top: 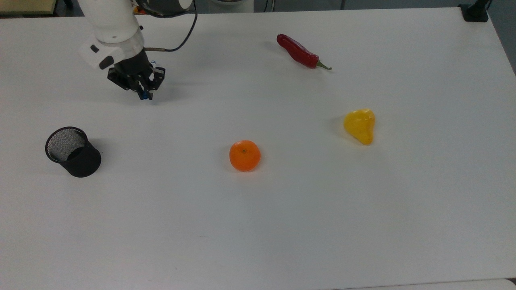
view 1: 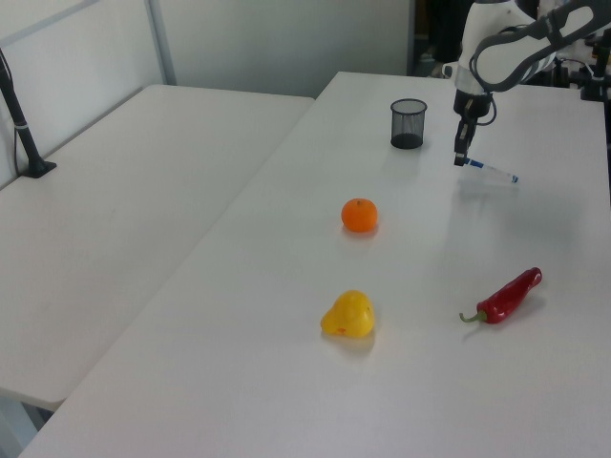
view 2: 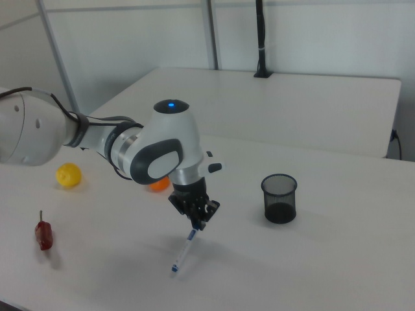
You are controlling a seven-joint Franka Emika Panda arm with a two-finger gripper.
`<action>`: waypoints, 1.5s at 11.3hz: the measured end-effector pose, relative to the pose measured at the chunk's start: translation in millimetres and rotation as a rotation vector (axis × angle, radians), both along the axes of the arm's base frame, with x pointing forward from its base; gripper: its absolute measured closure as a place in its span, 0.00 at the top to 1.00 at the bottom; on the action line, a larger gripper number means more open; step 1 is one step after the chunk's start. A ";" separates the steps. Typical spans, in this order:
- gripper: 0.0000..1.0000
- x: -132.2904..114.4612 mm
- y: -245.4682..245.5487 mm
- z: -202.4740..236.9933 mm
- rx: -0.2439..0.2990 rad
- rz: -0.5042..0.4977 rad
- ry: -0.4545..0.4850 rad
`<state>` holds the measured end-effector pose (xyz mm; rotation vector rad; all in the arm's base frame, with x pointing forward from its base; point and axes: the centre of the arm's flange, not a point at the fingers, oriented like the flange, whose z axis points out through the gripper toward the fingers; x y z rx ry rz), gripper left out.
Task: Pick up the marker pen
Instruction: 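Carry the marker away from the cup and lower it to the table, then open the gripper to release the marker on the table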
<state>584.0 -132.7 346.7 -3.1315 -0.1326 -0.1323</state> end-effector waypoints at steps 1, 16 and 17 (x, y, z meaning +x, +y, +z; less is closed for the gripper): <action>0.18 4.3 20.2 -0.3 0.010 0.001 -0.001; 0.57 12.6 158.1 -29.0 0.078 0.071 0.055; 0.72 12.8 158.1 -28.8 0.078 0.071 0.055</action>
